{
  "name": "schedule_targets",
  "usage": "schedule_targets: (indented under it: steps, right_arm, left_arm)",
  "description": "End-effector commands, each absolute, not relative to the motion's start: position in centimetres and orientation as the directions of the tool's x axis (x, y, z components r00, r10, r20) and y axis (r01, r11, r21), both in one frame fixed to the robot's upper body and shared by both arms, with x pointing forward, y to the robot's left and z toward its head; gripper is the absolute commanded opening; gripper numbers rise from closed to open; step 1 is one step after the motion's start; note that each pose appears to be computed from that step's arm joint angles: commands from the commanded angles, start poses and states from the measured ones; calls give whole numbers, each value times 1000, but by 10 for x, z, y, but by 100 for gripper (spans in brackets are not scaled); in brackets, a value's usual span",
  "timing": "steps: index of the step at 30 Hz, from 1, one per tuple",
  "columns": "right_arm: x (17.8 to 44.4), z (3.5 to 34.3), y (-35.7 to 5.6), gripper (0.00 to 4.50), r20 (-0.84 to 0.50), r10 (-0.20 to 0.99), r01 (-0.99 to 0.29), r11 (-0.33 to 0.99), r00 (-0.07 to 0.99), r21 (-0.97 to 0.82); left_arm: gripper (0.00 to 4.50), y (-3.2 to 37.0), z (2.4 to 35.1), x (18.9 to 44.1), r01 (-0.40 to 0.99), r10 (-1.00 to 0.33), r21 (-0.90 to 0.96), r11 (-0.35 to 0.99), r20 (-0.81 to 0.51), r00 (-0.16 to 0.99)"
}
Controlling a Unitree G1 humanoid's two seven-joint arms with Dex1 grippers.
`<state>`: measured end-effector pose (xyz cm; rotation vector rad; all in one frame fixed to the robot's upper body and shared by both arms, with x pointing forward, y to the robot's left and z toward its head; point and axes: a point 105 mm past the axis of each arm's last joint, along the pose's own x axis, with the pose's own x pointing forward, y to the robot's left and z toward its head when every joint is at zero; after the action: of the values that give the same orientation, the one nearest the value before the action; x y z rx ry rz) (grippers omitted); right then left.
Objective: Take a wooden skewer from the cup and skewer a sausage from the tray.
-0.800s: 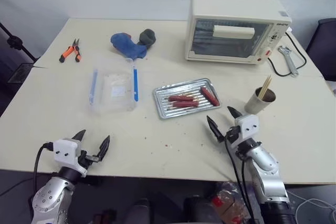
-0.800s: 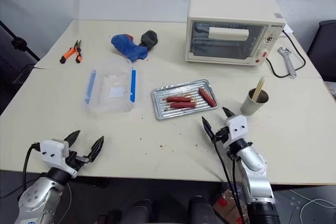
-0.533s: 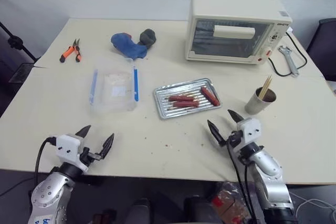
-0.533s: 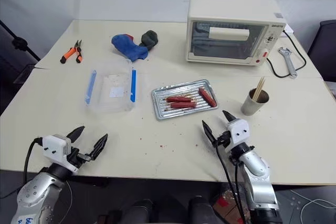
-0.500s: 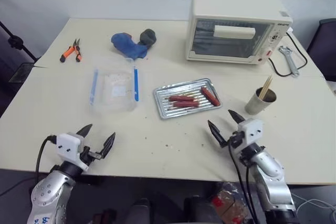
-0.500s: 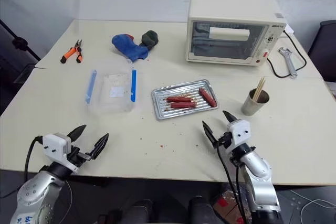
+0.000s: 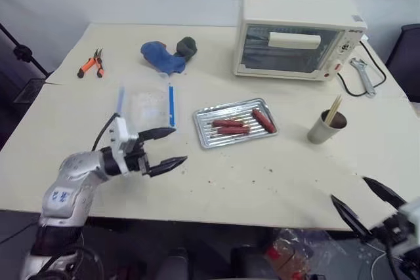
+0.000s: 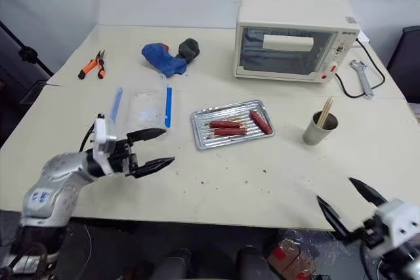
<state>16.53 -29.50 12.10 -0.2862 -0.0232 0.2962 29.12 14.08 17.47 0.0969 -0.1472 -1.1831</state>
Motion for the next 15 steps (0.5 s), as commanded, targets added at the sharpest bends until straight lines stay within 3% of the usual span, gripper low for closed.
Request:
schedule_targets:
  steps: [1, 5, 10, 15]
  right_arm:
    - [168, 145, -303, 450, 81, 234, -196, 923, 969, -331]
    - [192, 184, -288, 450, 152, 313, -258, 918, 937, -300]
    - [239, 222, -267, 450, 90, 404, -379, 902, 910, -209]
    - [292, 233, -268, 450, -70, 241, -251, 945, 968, -211]
  left_arm:
    - [449, 137, 175, 290, 915, -927, 152, 375, 95, 364]
    - [449, 136, 175, 292, 896, -905, 142, 420, 135, 403]
    - [449, 131, 170, 294, 878, -887, 138, 458, 142, 440]
    - [449, 130, 175, 295, 851, -860, 145, 504, 176, 479]
